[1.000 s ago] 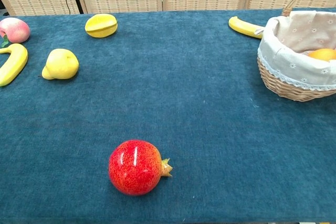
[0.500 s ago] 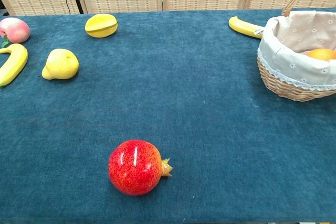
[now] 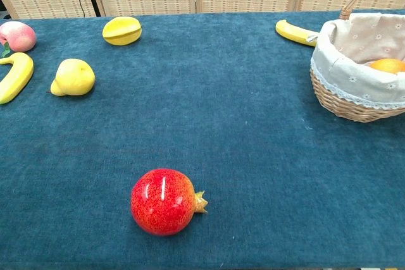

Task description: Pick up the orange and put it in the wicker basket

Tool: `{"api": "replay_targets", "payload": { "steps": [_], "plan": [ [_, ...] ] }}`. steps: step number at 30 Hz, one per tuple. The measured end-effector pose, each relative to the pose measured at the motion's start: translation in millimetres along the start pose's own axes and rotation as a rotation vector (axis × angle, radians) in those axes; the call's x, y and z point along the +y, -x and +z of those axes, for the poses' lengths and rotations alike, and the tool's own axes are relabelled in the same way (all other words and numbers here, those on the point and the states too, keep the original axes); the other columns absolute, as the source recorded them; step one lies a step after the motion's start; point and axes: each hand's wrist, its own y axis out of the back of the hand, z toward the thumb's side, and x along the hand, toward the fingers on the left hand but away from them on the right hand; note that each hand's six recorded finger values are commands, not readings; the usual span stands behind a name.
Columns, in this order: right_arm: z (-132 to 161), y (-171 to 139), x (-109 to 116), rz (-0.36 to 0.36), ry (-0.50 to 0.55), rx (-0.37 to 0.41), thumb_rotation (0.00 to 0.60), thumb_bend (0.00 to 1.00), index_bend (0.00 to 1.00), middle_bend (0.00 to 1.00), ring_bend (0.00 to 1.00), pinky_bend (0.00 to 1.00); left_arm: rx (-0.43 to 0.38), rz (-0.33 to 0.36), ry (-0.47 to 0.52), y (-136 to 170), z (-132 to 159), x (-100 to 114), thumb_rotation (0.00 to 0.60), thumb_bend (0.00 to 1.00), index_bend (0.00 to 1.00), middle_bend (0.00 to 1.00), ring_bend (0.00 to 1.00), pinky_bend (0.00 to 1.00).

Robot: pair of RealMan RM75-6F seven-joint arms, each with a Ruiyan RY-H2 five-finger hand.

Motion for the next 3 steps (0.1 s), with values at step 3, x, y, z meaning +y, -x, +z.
{"api": "replay_targets", "payload": {
  "steps": [3],
  "plan": [
    [1.0, -0.4, -0.4, 0.001, 0.002, 0.003, 0.600, 0.00, 0.40, 0.14, 0.16, 0.24, -0.001, 0.000, 0.002, 0.3, 0.6, 0.1, 0.600, 0.00, 0.00, 0.00, 0.00, 0.00]
  ]
}}
